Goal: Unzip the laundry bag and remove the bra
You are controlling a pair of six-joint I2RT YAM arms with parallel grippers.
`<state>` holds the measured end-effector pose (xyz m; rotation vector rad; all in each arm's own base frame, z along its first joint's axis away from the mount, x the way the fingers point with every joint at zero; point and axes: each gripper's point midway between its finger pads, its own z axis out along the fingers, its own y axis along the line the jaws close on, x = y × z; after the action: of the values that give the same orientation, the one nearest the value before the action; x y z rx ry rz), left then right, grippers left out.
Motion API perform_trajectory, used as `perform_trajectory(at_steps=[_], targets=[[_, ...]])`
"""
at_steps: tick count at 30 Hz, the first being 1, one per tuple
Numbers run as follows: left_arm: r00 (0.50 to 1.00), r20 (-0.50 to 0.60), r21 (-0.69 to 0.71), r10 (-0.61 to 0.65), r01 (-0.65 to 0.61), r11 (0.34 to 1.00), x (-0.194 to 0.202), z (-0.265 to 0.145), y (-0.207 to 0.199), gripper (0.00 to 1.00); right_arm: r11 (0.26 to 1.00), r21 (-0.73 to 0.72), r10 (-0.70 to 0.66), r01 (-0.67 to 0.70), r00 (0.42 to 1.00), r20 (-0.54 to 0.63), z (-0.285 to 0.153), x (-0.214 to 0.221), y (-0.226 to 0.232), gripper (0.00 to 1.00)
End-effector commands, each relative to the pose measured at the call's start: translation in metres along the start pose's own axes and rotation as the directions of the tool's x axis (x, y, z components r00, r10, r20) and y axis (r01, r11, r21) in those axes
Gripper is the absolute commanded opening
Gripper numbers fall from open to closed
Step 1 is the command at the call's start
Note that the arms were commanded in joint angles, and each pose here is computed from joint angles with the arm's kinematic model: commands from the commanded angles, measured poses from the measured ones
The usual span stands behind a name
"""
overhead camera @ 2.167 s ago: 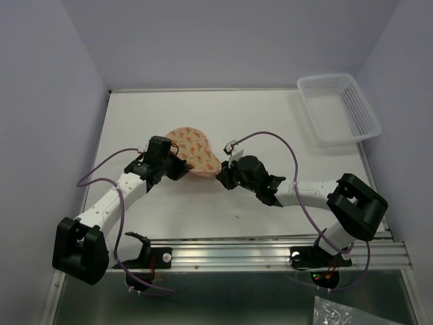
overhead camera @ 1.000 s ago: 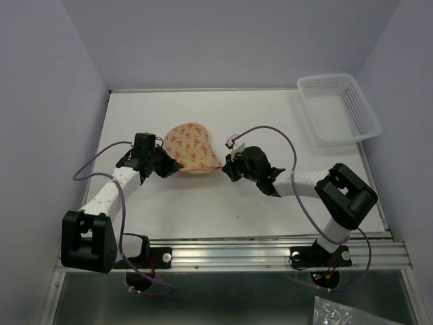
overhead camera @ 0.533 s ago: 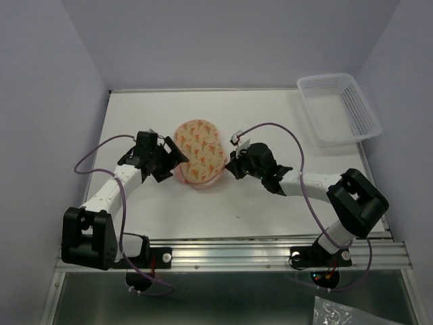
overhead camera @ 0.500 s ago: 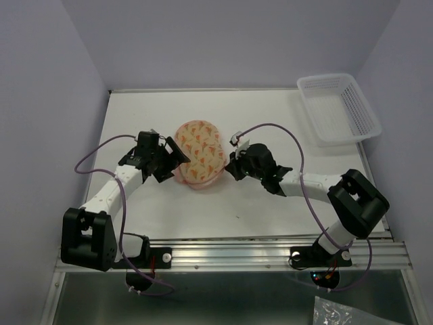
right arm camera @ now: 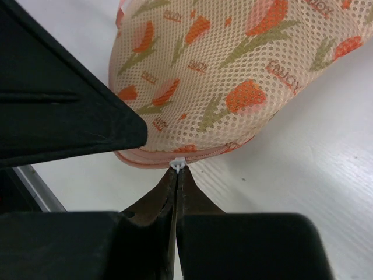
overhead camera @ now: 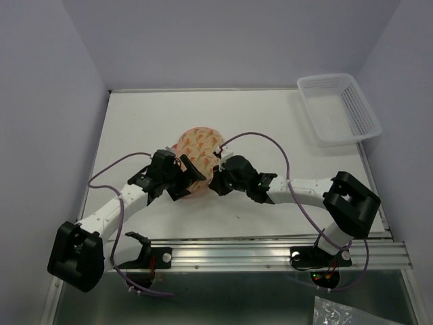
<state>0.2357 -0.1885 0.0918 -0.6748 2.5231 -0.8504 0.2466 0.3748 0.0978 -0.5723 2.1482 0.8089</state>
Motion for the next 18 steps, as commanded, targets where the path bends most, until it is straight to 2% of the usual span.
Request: perform_trajectory(at_steps=[1, 11, 18], targets=[[0.994, 0.06, 0.057, -0.09, 0.086, 0.995, -0.002, -0.014, -0.006, 0.99, 0.995, 0.036, 0.09, -0.092, 0.993, 0.071, 0.005, -0.014, 0.011, 0.01], [0.981, 0.12, 0.011, -0.153, 0.152, 0.988, 0.004, -0.037, 0.018, 0.99, 0.991, 0.046, 0.122, -0.124, 0.991, 0.06, 0.004, 0.002, 0.015, 0.01], [0.978, 0.061, 0.02, -0.199, 0.198, 0.98, 0.021, -0.03, 0.029, 0.99, 0.987, 0.011, 0.16, -0.162, 0.983, 0.084, 0.001, -0.003, 0.025, 0.01]])
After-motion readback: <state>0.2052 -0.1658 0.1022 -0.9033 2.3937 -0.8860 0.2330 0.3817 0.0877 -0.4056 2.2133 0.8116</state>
